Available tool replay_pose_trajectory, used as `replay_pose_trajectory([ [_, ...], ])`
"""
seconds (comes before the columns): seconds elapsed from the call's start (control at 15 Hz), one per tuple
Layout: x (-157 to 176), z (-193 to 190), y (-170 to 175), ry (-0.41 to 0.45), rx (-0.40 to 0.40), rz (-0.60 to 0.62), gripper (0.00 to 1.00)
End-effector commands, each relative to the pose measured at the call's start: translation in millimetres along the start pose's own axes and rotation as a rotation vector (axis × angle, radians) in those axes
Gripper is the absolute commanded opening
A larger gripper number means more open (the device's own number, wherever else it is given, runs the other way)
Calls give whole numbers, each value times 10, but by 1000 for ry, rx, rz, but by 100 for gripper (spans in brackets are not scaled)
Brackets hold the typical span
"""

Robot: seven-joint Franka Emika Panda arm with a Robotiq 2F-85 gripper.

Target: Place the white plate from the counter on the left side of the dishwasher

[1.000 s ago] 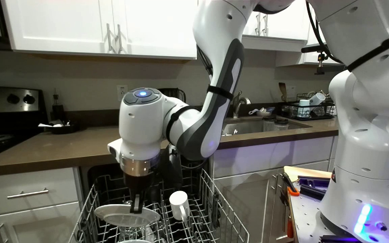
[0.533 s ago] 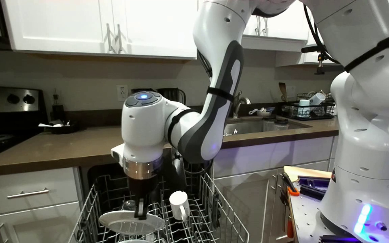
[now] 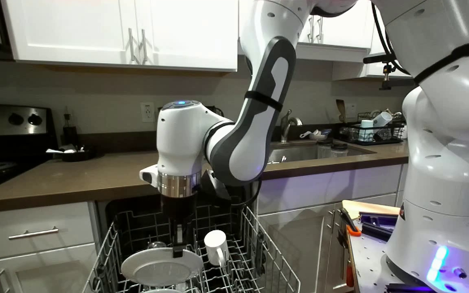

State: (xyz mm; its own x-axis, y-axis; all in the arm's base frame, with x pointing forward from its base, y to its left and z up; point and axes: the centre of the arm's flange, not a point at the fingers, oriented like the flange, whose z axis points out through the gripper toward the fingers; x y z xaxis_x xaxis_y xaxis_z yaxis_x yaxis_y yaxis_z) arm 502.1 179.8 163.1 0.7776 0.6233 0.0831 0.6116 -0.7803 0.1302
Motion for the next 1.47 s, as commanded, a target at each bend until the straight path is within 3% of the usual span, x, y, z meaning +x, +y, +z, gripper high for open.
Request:
replay_pose_trajectory([
  [0.0, 35, -236, 312, 57, 47, -82, 5],
  [0.6, 264, -107, 703, 130, 206, -121, 5],
  [1.07, 311, 30, 691, 19, 283, -79, 5],
  [1.4, 365, 99, 676, -5, 311, -87, 5],
])
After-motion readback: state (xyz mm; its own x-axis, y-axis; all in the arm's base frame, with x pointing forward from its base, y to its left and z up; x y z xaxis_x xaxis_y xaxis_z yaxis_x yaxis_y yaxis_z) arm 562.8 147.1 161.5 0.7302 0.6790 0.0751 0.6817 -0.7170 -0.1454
